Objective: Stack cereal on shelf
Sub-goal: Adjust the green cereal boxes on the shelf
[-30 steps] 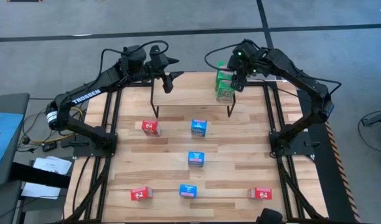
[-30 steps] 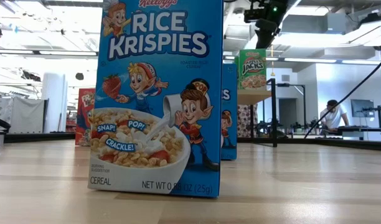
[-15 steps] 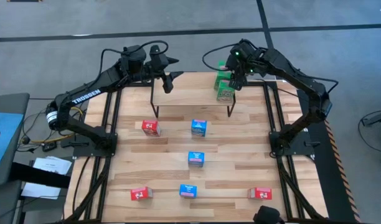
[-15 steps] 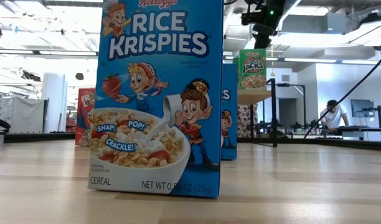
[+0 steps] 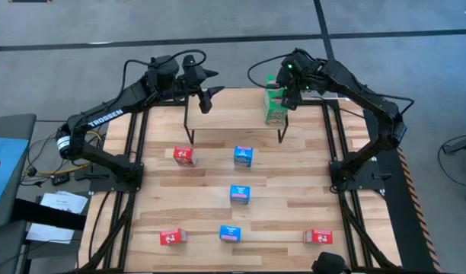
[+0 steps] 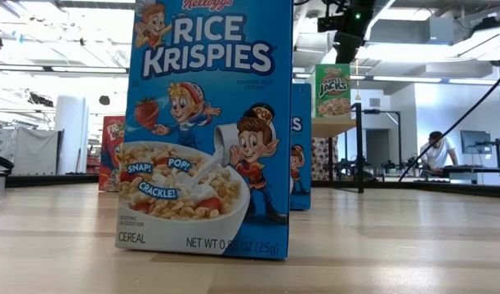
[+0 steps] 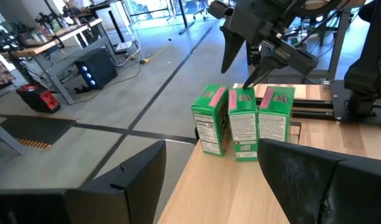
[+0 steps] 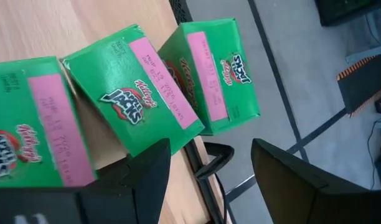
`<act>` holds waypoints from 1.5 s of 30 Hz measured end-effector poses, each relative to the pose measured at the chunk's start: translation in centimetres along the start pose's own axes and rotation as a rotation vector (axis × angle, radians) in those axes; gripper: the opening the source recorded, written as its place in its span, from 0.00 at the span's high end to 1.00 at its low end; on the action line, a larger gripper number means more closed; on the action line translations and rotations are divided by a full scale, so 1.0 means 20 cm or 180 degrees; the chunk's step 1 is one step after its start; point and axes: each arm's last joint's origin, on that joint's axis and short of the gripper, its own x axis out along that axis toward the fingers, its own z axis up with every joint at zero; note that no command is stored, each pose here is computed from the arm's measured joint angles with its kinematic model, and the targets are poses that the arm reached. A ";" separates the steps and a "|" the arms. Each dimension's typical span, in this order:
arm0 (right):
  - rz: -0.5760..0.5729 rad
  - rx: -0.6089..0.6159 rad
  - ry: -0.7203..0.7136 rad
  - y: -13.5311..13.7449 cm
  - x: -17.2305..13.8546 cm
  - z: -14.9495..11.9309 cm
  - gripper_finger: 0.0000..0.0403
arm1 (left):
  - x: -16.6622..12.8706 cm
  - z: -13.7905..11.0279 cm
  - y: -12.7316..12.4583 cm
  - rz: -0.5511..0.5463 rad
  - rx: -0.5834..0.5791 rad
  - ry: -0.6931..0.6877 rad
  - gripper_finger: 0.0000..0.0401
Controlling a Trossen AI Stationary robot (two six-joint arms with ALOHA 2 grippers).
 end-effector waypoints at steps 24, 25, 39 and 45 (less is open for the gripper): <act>0.0009 0.0063 0.0025 0.06 -0.03 0.01 0.38 | 0.00 0.00 0.00 -0.0001 0.0001 0.0000 0.40; -0.0047 0.0062 0.0054 0.06 -0.03 0.01 0.38 | 0.00 0.00 0.00 -0.0001 0.0001 0.0000 0.40; -0.0105 0.0062 0.0095 0.05 -0.03 0.01 0.38 | 0.00 0.00 0.00 -0.0003 0.0001 0.0001 0.40; -0.0130 0.0072 0.0006 0.04 -0.07 0.03 0.38 | 0.00 0.00 0.00 -0.0003 0.0001 0.0001 0.40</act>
